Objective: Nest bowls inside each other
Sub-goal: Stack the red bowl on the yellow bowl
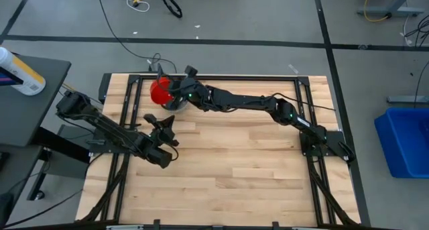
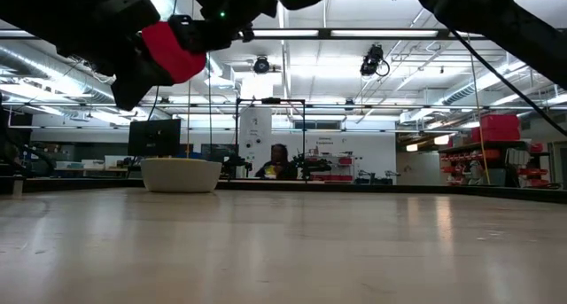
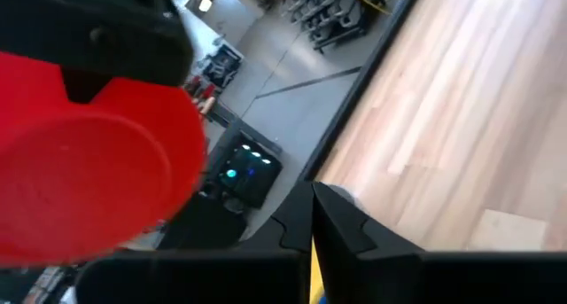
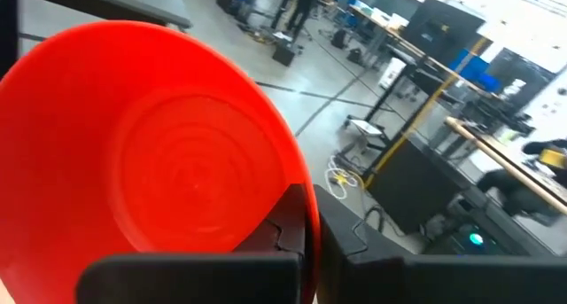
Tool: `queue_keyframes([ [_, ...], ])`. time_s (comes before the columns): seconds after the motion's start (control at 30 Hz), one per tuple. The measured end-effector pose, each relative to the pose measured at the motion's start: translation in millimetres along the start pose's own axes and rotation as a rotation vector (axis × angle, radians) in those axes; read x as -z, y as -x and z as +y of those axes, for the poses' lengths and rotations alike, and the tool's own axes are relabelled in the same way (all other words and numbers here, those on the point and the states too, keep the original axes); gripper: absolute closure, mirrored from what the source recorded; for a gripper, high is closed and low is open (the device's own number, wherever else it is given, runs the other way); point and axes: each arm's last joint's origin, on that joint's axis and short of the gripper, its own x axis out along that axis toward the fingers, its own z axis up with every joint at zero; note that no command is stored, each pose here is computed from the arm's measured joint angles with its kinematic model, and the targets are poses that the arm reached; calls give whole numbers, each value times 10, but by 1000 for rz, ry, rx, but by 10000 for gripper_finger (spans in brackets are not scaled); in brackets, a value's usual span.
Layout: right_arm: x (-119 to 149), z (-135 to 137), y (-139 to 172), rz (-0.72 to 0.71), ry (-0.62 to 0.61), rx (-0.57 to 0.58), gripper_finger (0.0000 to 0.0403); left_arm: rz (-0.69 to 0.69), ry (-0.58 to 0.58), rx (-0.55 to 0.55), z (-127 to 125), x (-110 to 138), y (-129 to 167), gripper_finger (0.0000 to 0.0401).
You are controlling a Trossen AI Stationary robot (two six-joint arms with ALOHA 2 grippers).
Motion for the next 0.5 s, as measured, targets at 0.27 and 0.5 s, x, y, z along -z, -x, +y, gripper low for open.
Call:
queue_keyframes([
  [0.27, 28, -60, -37, 14, -7, 18, 398, -26, -35, -54, 11, -16, 9, 334],
  [0.5, 17, -30, -19, 10, -5, 9, 398, 31, -68, -113, 55, -5, -148, 246],
])
